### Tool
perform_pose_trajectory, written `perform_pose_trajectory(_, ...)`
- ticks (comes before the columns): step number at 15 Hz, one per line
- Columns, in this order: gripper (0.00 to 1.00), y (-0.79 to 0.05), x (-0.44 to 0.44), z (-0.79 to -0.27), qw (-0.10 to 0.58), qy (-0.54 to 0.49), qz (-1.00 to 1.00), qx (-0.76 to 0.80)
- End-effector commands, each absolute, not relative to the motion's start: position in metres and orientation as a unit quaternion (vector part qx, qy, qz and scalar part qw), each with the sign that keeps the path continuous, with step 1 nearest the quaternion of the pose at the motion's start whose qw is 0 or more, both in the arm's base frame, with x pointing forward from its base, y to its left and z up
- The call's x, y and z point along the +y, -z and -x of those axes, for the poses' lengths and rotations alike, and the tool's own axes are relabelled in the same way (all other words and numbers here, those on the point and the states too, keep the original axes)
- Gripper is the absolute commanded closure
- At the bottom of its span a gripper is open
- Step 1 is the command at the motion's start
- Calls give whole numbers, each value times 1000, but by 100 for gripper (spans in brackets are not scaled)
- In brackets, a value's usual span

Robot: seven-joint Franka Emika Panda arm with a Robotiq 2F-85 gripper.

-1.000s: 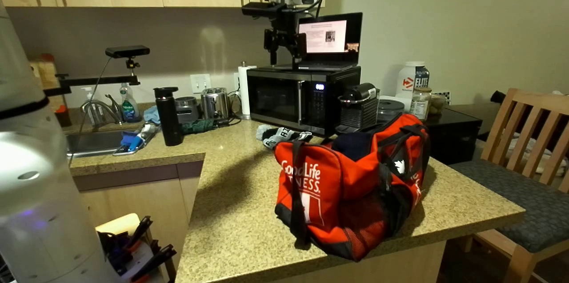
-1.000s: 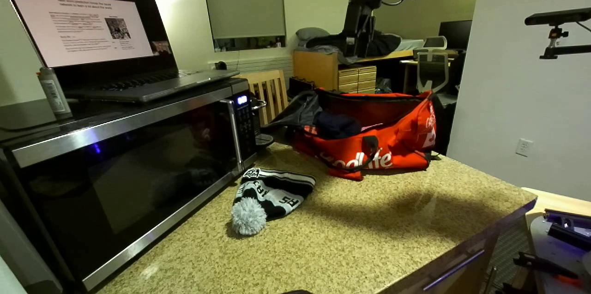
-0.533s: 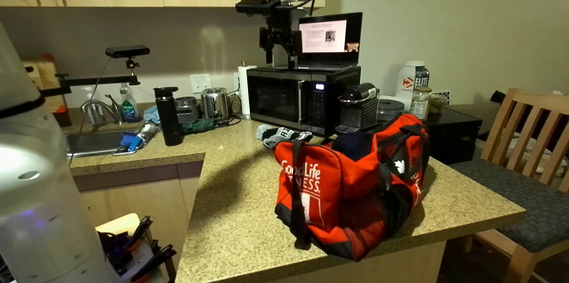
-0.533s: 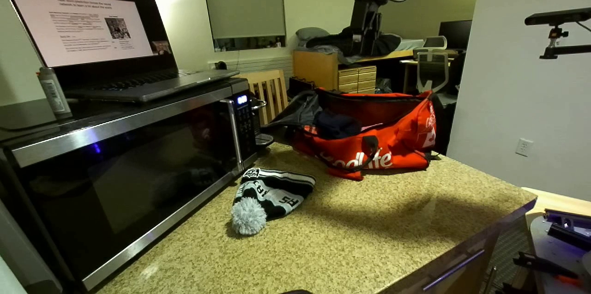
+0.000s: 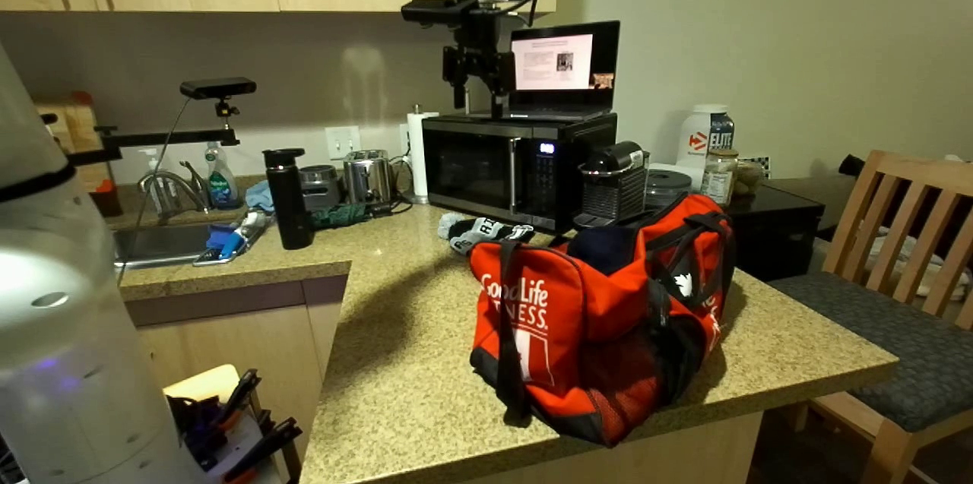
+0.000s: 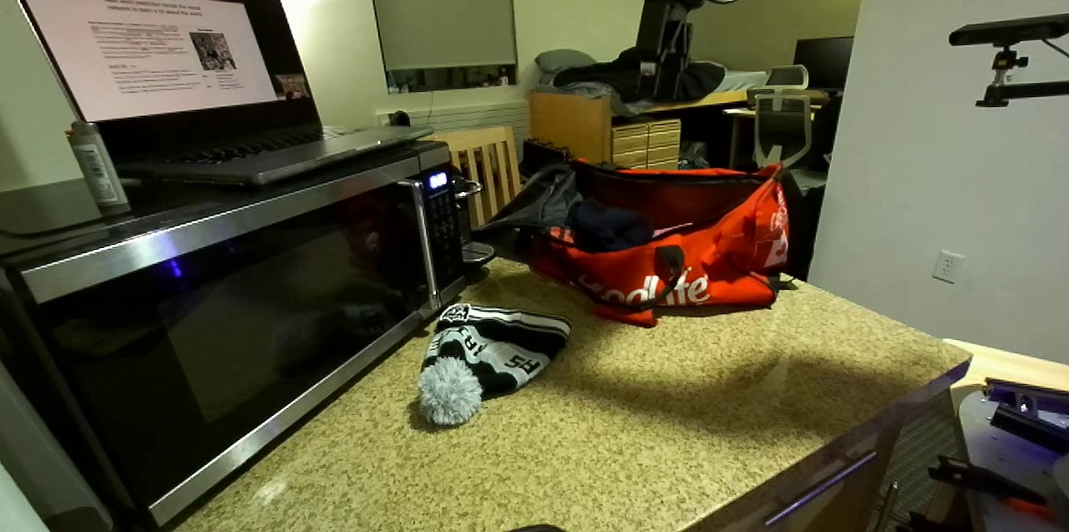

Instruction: Put the head sock in the orange bag

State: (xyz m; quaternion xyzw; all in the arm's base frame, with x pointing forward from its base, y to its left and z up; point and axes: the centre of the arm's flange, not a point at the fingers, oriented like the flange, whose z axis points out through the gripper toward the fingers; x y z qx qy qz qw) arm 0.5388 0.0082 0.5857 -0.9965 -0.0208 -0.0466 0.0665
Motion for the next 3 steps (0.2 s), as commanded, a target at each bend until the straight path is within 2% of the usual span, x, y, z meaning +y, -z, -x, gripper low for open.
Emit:
perform_pose_trajectory(1,0,-586,8,-539,66,47,996,-21)
perform_pose_trajectory(3,0,-586,8,-539,66,47,996,-21)
